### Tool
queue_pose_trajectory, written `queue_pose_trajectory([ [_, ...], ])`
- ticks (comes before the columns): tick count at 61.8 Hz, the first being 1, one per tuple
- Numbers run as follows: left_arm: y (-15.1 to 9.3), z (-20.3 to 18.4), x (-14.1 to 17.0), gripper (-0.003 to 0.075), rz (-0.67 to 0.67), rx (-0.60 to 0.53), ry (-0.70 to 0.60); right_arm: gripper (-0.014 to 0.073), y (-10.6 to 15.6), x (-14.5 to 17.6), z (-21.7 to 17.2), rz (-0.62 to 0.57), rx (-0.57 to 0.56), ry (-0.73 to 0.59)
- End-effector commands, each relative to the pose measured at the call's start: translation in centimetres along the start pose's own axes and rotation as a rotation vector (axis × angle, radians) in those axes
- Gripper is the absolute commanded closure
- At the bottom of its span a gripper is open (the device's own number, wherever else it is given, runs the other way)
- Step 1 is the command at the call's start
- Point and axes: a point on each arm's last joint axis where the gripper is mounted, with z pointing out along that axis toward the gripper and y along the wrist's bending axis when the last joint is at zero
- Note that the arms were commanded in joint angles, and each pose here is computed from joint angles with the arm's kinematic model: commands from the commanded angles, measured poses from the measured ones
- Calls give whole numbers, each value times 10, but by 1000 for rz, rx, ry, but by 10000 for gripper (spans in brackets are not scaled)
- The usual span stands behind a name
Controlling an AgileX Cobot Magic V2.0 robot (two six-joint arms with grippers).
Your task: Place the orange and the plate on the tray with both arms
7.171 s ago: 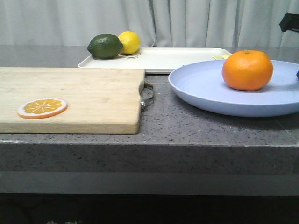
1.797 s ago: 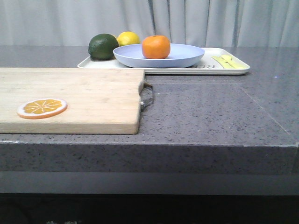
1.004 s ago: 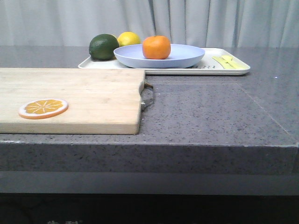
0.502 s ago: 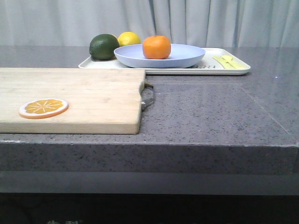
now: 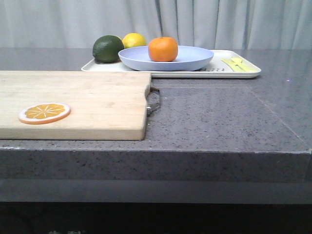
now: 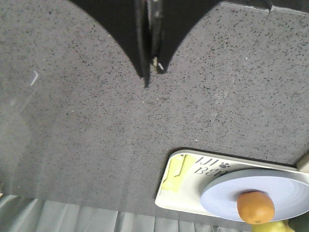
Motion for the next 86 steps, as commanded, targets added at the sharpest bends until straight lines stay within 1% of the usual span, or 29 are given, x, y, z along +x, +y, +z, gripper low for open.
queue_pose_trajectory([
  [1,-1,-2,-7,738,-17,15,-103,654,-1,-15,-3,-21,10,-101],
  [37,-1,-2,-7,738,-17,15,-103,654,-1,-15,-3,-21,10,-101],
  [41,-1,-2,-7,738,-17,15,-103,654,-1,-15,-2,-22,10,-121],
  [46,-1,-2,-7,738,-17,15,-103,654,0,-10,2,-22,14,-198],
  [53,-1,-2,-7,738,-17,15,-103,654,0,6,4,-21,30,-332],
  [59,-1,-2,-7,738,-17,15,-103,654,1,35,7,14,44,-373],
  [68,-1,-2,-7,738,-17,15,-103,654,2,71,9,70,53,-344],
  [73,-1,-2,-7,738,-17,15,-103,654,3,86,11,74,52,-341],
  [81,-1,-2,-7,738,-17,15,-103,654,4,103,17,75,52,-305],
  [86,-1,-2,-7,738,-17,15,-103,654,4,105,17,76,50,-275],
])
